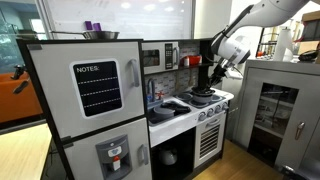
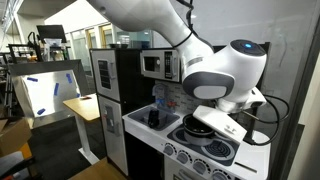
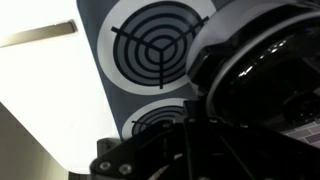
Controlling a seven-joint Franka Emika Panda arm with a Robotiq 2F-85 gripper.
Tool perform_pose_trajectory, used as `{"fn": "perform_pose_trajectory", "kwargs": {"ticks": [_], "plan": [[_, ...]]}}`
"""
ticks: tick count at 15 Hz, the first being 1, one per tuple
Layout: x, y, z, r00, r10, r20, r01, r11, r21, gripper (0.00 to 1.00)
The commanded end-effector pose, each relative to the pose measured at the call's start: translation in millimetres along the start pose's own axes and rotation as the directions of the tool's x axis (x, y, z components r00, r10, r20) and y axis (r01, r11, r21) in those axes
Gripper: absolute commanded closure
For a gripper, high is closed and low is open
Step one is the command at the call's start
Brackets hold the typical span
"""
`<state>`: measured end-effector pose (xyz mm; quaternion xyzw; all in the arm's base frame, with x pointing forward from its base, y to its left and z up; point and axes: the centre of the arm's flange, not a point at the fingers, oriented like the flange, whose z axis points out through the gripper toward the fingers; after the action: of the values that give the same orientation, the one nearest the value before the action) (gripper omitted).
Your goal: Push the grey pot to the left side of the stove
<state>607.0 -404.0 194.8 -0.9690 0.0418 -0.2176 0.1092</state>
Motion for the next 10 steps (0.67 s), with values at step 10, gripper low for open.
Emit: {"fn": "perform_pose_trajectory", "kwargs": {"ticks": [10], "plan": [[-14.1, -27.3, 1.5, 0.997, -0.046, 0.066, 0.043, 0.998, 0.052, 1.00]]}}
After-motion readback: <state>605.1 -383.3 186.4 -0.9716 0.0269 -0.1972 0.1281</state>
